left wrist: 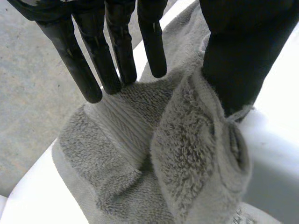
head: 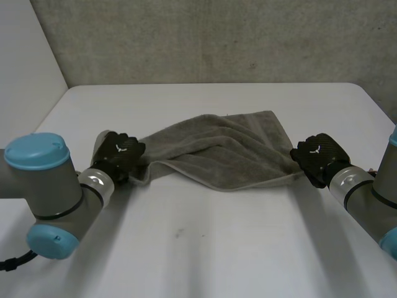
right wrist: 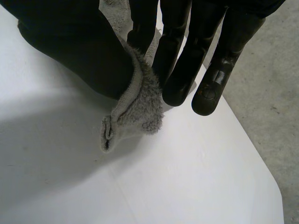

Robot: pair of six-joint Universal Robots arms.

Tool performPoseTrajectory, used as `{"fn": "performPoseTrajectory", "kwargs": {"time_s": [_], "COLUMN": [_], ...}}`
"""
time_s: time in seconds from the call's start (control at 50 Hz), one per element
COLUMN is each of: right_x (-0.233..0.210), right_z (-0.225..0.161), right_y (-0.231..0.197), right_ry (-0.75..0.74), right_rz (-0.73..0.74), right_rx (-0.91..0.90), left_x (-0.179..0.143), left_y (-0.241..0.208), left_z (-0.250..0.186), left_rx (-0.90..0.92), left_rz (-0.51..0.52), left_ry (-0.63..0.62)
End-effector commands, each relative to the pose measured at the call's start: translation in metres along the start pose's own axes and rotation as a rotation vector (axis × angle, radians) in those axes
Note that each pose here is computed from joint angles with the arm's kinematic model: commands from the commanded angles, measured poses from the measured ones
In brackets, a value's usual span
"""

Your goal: Fold the towel.

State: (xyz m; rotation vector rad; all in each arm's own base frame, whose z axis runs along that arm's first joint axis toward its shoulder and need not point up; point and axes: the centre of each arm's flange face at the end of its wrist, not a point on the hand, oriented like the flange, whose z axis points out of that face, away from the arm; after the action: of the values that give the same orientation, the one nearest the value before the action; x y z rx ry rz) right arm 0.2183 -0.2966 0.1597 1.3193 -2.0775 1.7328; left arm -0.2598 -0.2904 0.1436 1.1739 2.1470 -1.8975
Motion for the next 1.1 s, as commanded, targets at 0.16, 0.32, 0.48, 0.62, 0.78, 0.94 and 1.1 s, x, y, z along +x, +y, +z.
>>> {"fn": "performPoseTrajectory", "kwargs": {"time_s": [0.16, 0.32, 0.48, 0.62, 0.78, 0.94, 1.1], "right_x": [0.014, 0.019, 0.018, 0.019, 0.019, 0.017, 0.015], "right_z": [0.003, 0.004, 0.004, 0.004, 0.005, 0.005, 0.005], "right_y": [0.005, 0.006, 0.007, 0.007, 0.008, 0.009, 0.011], "right_ry": [0.04, 0.057, 0.053, 0.056, 0.055, 0.048, 0.043], "right_rz": [0.007, 0.009, 0.011, 0.013, 0.014, 0.014, 0.014], "right_rx": [-0.016, -0.022, -0.024, -0.025, -0.026, -0.031, -0.036], "left_x": [0.027, 0.034, 0.03, 0.029, 0.02, 0.015, 0.021], "left_y": [-0.022, -0.005, 0.015, 0.025, 0.032, 0.043, 0.043], "left_z": [-0.033, -0.045, -0.044, -0.039, -0.032, -0.026, -0.028], "left_rx": [0.051, -0.059, -0.166, -0.196, -0.216, -0.249, -0.259], "left_rz": [0.026, 0.032, 0.029, 0.024, 0.014, 0.007, -0.001], "left_ry": [0.066, 0.019, -0.063, -0.065, -0.085, -0.093, -0.019]}}
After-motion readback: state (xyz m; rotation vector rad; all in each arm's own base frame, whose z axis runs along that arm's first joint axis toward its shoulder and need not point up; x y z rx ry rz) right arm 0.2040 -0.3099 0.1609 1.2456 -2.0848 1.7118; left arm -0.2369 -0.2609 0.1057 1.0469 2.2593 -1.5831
